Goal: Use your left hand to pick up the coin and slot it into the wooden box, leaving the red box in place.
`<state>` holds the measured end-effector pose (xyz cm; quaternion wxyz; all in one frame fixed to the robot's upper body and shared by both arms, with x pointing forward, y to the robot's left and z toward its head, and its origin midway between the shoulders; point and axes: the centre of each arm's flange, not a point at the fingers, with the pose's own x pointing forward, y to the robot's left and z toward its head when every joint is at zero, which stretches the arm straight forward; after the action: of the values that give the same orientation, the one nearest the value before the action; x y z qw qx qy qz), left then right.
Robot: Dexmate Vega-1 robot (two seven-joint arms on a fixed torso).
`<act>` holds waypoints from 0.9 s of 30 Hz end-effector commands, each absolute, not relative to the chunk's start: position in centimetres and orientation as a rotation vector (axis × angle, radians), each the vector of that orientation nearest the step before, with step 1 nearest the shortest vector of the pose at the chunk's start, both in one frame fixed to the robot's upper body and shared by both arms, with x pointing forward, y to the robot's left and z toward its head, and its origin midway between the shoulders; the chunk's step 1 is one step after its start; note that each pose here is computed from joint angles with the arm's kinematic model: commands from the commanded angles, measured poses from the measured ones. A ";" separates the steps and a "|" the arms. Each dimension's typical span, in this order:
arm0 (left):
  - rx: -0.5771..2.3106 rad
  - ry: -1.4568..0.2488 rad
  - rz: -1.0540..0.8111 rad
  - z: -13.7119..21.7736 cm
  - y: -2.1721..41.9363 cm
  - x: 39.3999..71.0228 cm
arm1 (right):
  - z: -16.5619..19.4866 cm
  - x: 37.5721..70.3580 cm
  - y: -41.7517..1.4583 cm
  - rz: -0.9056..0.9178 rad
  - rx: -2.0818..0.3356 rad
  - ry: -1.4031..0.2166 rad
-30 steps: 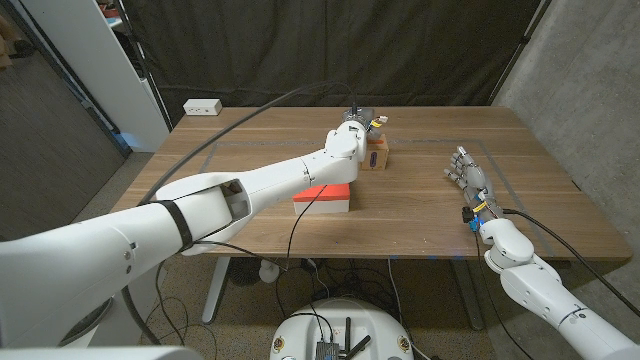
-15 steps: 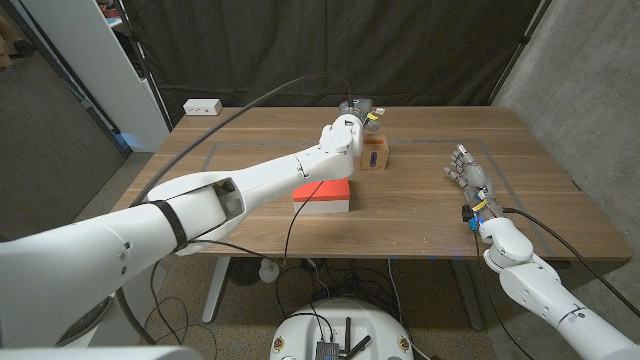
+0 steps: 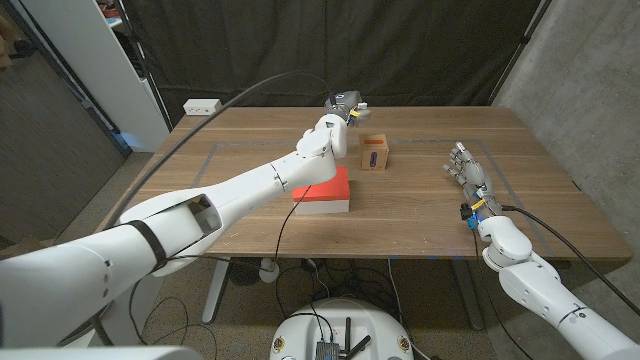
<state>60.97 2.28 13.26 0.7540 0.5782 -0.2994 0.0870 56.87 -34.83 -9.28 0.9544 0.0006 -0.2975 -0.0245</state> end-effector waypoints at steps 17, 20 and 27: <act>0.817 -0.819 0.053 8.4 14.2 57.7 | -7.4 56.5 -32.0 -0.025 -0.045 -0.667; 0.759 -0.830 0.031 7.5 15.6 57.5 | -7.2 56.5 -31.6 -0.016 -0.045 -0.677; 0.615 -0.815 -0.042 5.3 18.9 57.3 | -6.8 56.5 -30.4 0.005 -0.073 -0.683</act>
<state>58.38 13.93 7.81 0.8426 0.3857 -0.3754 0.0191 56.60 -31.94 -7.54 0.9457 -0.0209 -0.3242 -0.0104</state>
